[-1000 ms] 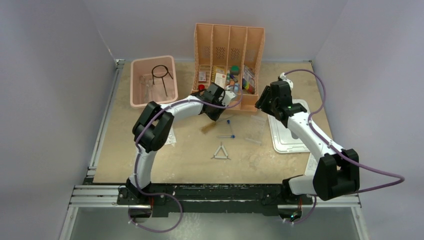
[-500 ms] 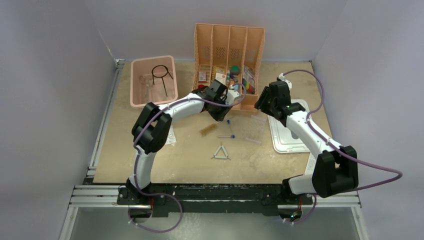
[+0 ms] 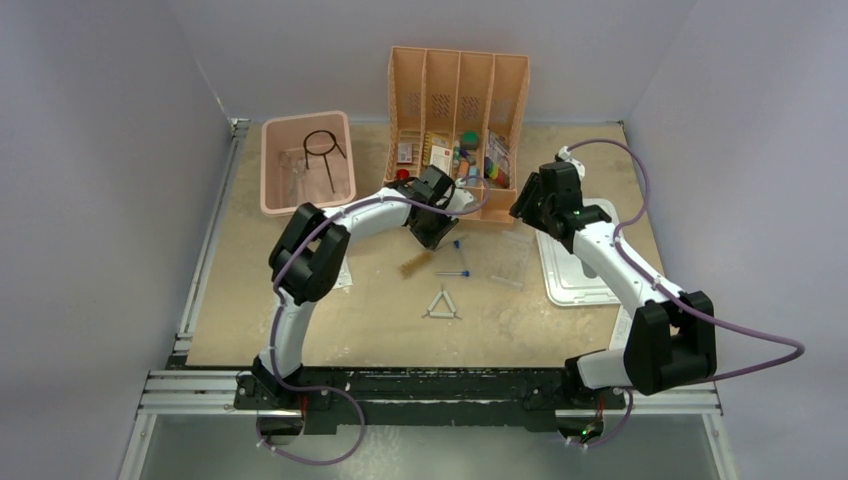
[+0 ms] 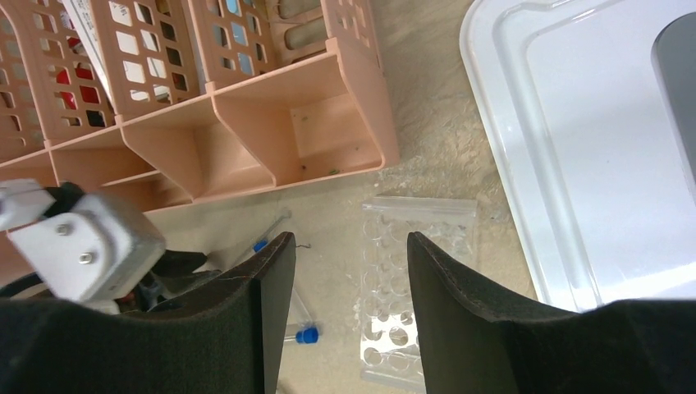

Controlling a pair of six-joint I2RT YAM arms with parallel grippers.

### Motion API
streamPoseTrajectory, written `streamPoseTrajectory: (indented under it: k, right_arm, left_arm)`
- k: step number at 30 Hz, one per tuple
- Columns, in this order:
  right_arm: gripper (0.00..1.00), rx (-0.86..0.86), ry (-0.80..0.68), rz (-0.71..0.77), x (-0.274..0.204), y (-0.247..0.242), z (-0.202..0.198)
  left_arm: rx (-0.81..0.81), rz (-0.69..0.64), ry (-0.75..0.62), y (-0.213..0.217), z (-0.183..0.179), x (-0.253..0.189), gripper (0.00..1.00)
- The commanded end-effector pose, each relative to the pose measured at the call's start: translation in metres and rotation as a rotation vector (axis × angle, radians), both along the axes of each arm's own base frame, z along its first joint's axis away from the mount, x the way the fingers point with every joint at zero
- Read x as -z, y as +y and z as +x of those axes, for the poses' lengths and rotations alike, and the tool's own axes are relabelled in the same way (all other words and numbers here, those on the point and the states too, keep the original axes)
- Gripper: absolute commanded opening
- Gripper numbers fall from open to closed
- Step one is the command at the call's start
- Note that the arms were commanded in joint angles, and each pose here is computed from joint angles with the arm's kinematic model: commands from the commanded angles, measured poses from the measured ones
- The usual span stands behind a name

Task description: Organize the chemistry lab equipment

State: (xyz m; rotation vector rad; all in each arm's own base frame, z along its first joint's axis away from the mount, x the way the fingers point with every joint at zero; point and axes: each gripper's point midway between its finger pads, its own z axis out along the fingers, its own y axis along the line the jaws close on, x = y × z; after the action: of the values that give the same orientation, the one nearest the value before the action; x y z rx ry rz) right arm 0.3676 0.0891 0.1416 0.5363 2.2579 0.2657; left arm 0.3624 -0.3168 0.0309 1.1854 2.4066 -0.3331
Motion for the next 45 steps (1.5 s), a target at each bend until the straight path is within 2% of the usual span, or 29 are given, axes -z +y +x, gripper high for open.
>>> streamPoseTrajectory:
  k: [1, 8, 11, 15, 17, 19, 22, 26, 31, 38, 45]
  right_arm:
    - [0.55, 0.008, -0.031, -0.009, -0.008, -0.003, 0.008]
    - [0.55, 0.005, -0.028, -0.011, -0.007, -0.003, 0.008]
    - [0.55, 0.006, -0.027, -0.012, -0.007, -0.004, 0.008]
    - [0.55, 0.005, -0.028, -0.016, -0.008, -0.004, 0.007]
    - [0.55, 0.008, -0.028, -0.017, -0.008, -0.005, 0.007]
    - [0.55, 0.008, -0.027, -0.019, -0.007, -0.005, 0.006]
    - [0.55, 0.012, -0.027, -0.021, -0.007, -0.007, 0.005]
    - [0.55, 0.023, -0.033, -0.030, -0.008, -0.010, 0.004]
    - [0.56, 0.032, -0.054, -0.036, -0.013, -0.012, 0.004]
    - [0.56, 0.031, -0.050, -0.038, -0.012, -0.013, 0.000]
    - [0.57, 0.033, -0.055, -0.055, -0.014, -0.017, -0.002]
  left_arm:
    - [0.037, -0.020, 0.040, -0.005, -0.005, -0.002, 0.24]
    - [0.008, 0.002, 0.028, -0.003, -0.001, 0.001, 0.23]
    - [-0.033, -0.010, -0.020, -0.004, 0.010, -0.013, 0.21]
    - [-0.112, -0.072, -0.073, -0.010, 0.021, -0.045, 0.21]
    - [-0.189, -0.149, -0.078, -0.016, 0.019, -0.061, 0.22]
    - [-0.231, -0.214, -0.076, -0.020, 0.013, -0.068, 0.23]
    - [-0.269, -0.241, -0.074, -0.018, 0.002, -0.065, 0.24]
    - [-0.303, -0.211, -0.051, -0.012, -0.006, -0.052, 0.25]
    - [-0.265, -0.142, 0.015, -0.016, -0.020, -0.028, 0.25]
    - [-0.305, 0.003, -0.082, 0.004, -0.008, -0.011, 0.25]
    - [-0.262, 0.086, -0.027, 0.014, -0.018, 0.009, 0.21]
